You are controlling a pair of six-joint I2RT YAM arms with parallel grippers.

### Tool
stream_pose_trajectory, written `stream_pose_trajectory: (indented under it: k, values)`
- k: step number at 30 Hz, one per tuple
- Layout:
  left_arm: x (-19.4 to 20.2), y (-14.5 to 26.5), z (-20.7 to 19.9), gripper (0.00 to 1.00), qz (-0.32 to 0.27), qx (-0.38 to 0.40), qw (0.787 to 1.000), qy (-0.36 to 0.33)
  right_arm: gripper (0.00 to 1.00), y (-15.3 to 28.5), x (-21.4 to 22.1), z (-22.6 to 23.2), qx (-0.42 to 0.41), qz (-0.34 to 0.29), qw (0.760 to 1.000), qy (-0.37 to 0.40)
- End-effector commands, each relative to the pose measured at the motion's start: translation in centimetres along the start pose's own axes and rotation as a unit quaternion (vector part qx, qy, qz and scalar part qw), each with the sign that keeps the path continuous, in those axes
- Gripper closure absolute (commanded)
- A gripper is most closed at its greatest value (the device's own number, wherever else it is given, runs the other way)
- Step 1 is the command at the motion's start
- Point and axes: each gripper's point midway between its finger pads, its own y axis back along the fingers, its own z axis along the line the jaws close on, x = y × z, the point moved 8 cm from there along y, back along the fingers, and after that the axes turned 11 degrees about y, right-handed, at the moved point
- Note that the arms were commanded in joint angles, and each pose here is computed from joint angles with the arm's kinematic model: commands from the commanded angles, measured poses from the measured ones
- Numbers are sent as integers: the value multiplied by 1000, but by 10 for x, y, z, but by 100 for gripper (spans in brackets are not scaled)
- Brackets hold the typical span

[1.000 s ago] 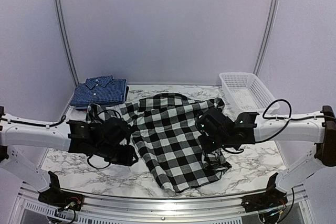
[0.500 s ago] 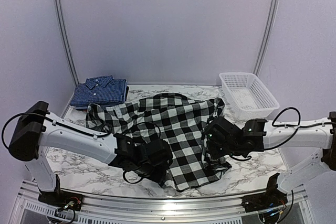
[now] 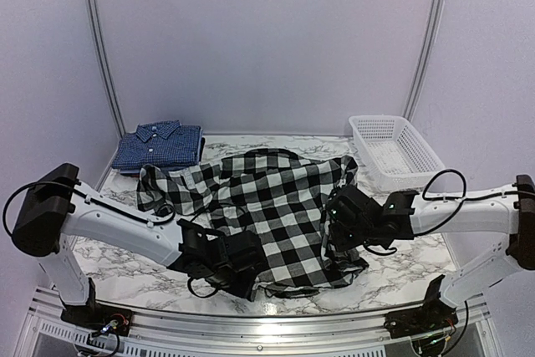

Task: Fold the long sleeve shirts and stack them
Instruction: Flatten out the crumpled shirt at the center of the board.

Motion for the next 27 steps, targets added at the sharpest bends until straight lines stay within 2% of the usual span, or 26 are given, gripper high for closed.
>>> stream_pose_trajectory:
  k: [1, 8, 14, 18, 24, 27]
  values:
    - [30, 9, 39, 99, 61, -51, 997, -11, 45, 1, 2, -3, -33, -10, 999, -19]
    - [39, 30, 57, 100, 79, -68, 994, -17, 49, -1, 29, 6, -103, 12, 994, -40]
    - [30, 44, 44, 80, 75, -45, 996, -21, 49, 0, 34, 31, -146, 14, 989, -36]
    - [13, 62, 36, 75, 52, -25, 998, -10, 49, -2, 35, 38, -134, 21, 990, -35]
    - [-6, 73, 47, 70, 31, -18, 999, 20, 45, -8, 40, 47, -146, 30, 988, -33]
    - [-10, 66, 55, 70, 34, -31, 999, 27, 55, -13, 40, 51, -131, 39, 990, -28]
